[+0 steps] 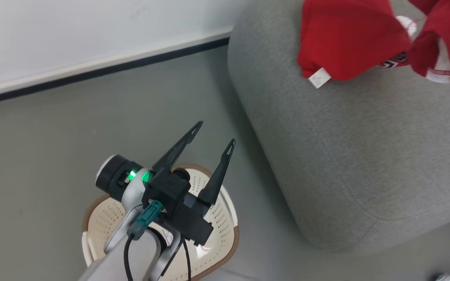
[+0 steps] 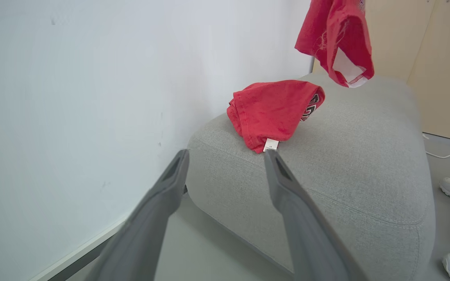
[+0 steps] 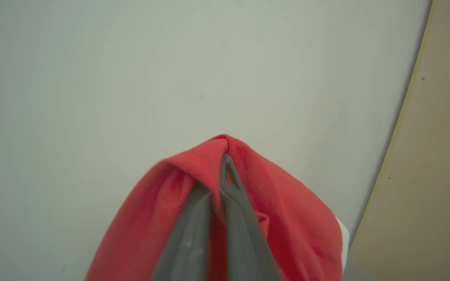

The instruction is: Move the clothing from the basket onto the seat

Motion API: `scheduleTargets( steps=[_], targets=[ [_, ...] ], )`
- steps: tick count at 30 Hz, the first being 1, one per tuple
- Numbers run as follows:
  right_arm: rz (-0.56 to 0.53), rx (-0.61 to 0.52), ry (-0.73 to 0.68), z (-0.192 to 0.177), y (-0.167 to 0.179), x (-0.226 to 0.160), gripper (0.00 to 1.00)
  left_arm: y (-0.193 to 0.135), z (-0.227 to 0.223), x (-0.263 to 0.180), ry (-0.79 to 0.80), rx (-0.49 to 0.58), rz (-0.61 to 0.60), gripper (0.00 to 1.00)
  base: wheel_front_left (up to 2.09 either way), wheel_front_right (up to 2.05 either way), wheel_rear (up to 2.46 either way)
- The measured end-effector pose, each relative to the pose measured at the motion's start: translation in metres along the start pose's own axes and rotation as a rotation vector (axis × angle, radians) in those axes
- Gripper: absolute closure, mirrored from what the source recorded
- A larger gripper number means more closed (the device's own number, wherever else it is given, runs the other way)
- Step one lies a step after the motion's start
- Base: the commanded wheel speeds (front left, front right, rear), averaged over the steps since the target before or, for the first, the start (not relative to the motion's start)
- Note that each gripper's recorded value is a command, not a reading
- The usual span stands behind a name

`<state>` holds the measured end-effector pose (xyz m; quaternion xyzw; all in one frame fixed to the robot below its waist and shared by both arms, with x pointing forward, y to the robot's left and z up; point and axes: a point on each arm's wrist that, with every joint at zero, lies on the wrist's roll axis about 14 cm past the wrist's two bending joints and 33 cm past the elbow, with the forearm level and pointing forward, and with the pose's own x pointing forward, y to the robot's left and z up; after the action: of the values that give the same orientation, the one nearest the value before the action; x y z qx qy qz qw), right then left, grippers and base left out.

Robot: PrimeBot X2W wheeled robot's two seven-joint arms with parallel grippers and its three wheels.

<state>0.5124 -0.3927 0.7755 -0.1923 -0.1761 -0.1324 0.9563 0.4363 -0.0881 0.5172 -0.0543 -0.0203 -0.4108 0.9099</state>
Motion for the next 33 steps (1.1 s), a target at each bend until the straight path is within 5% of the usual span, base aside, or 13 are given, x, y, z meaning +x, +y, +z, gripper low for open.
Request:
scheduleTargets(
  steps=[8,12,19,26,28,29,30,33],
  targets=[
    [0.027,-0.003,0.043,-0.043,0.039,0.039,1.00,0.041,-0.014,-0.003,0.011,0.000,0.070,0.00,0.00,0.00,0.00],
    [0.037,-0.006,0.144,-0.095,0.058,0.042,1.00,0.059,-0.022,-0.001,0.014,0.001,0.097,0.00,0.00,0.00,0.00],
    [0.125,0.023,0.439,-0.225,0.122,-0.006,1.00,0.078,-0.056,-0.002,0.075,-0.014,0.117,0.00,0.00,0.00,0.00],
    [0.161,0.015,0.593,-0.283,0.143,-0.049,1.00,0.086,-0.082,-0.005,0.128,-0.034,0.131,0.00,0.00,0.00,0.00],
    [0.160,0.016,0.599,-0.284,0.143,-0.053,0.69,0.087,-0.084,-0.005,0.136,-0.030,0.130,0.00,0.00,0.00,0.00],
    [0.160,0.016,0.601,-0.284,0.141,-0.054,0.42,0.086,-0.084,-0.005,0.137,-0.027,0.128,0.00,0.00,0.00,0.00],
    [0.157,0.014,0.602,-0.283,0.139,-0.055,0.00,0.086,-0.084,-0.005,0.139,-0.024,0.126,0.00,0.00,0.00,0.00],
    [0.171,0.017,0.599,-0.279,0.138,-0.059,0.00,0.086,-0.085,-0.005,0.142,-0.015,0.125,0.00,0.00,0.00,0.00]
  ],
)
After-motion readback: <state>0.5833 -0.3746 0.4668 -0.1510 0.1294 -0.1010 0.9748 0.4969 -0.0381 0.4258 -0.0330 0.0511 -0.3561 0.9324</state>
